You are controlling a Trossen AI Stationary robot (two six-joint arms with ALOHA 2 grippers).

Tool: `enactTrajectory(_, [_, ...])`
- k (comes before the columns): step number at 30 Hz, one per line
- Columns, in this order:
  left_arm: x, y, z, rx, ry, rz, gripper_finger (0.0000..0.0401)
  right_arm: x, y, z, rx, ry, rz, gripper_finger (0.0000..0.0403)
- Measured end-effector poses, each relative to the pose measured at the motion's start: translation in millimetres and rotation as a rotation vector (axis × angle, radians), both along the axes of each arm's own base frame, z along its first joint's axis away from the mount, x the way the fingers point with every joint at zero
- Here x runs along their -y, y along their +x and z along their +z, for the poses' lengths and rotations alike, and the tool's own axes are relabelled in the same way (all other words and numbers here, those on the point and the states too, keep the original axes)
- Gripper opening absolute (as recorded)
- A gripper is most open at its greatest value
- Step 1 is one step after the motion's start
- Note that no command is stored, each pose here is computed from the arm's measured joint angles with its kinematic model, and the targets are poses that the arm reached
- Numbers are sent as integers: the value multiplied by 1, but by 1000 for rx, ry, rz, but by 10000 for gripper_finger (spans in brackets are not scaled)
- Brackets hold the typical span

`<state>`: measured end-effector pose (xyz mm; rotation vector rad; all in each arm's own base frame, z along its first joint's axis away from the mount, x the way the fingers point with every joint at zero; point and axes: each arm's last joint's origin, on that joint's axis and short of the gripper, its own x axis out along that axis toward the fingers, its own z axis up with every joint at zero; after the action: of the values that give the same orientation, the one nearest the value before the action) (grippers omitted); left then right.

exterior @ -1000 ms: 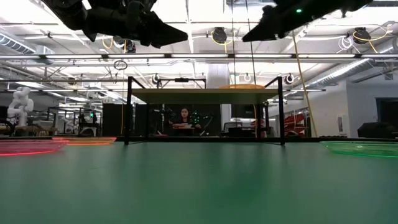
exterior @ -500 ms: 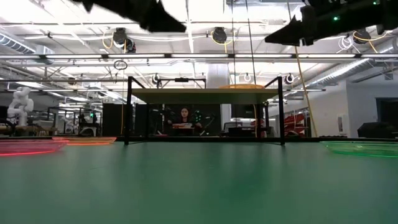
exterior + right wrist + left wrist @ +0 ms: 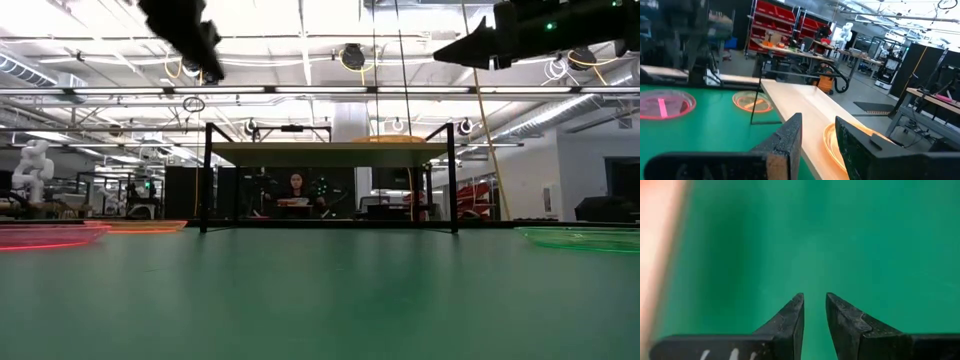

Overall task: Place and stack plates onto a shelf
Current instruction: Stack the pink plate on top of the orange plate on the shelf

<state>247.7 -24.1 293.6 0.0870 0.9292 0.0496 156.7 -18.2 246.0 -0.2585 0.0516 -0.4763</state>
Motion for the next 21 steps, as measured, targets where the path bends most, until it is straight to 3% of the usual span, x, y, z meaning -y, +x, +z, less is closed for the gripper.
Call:
enactTrajectory(4, [17, -9, -30, -92, -87, 15, 88, -2, 1, 3, 54, 52, 44, 100])
enactTrajectory(9, [52, -14, -43, -116, -294, -21, 88, -14, 2, 9, 116, 52, 286, 100])
enactTrajectory(14, [84, -31, -54, -239, -282, -62, 88, -21, 2, 13, 154, 47, 353, 100])
enactTrajectory(21, [106, -39, -74, -362, -256, 73, 88, -28, 2, 12, 148, 60, 396, 100])
